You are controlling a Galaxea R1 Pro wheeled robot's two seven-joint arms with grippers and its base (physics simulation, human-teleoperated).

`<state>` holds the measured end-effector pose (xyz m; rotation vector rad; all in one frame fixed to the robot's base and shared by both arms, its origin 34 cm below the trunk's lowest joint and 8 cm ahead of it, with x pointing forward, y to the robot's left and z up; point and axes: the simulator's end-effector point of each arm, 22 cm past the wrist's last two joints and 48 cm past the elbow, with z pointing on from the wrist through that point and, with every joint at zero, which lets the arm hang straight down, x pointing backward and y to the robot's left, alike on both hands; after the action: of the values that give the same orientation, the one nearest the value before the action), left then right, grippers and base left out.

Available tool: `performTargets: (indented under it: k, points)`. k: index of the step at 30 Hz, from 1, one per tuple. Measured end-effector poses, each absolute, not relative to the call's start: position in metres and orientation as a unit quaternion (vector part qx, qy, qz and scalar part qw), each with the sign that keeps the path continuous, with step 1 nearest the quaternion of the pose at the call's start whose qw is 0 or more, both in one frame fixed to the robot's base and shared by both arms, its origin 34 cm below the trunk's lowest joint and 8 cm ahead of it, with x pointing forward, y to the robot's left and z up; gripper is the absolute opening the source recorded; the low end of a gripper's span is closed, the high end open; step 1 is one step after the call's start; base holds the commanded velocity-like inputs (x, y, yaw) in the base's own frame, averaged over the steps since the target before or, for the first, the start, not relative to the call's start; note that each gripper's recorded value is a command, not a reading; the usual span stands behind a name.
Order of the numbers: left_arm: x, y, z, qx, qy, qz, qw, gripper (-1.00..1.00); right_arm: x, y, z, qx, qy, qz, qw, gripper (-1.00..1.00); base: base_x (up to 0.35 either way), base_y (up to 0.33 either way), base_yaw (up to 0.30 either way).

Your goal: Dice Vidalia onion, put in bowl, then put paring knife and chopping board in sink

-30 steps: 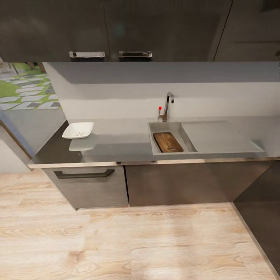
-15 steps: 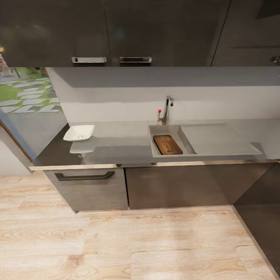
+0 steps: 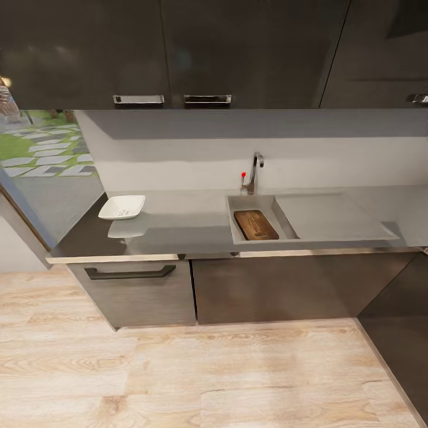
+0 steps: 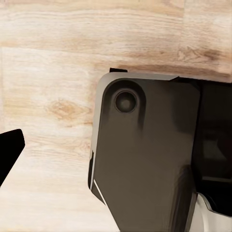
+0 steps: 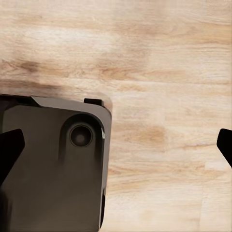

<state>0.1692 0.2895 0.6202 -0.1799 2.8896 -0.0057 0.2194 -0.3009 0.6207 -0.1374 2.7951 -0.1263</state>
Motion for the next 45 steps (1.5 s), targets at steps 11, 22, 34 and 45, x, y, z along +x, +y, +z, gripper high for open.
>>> performTargets:
  k: [11,22,34,45]
  points:
    - [0.176,0.289,0.621,-0.062,0.989,-0.003,0.131,1.00,0.226,-0.301,0.623,-0.048,0.982,-0.045,0.178,1.00,0.000,0.000,0.000]
    - [0.183,0.289,0.623,-0.062,0.988,-0.004,0.140,1.00,0.233,-0.302,0.625,-0.047,0.980,-0.046,0.187,1.00,0.000,0.000,0.000]
    - [0.190,0.288,0.624,-0.062,0.987,-0.004,0.150,1.00,0.241,-0.302,0.627,-0.046,0.978,-0.046,0.197,1.00,0.000,0.000,0.000]
    - [0.196,0.288,0.625,-0.062,0.985,-0.005,0.158,1.00,0.247,-0.302,0.630,-0.045,0.976,-0.047,0.206,1.00,0.000,0.000,0.000]
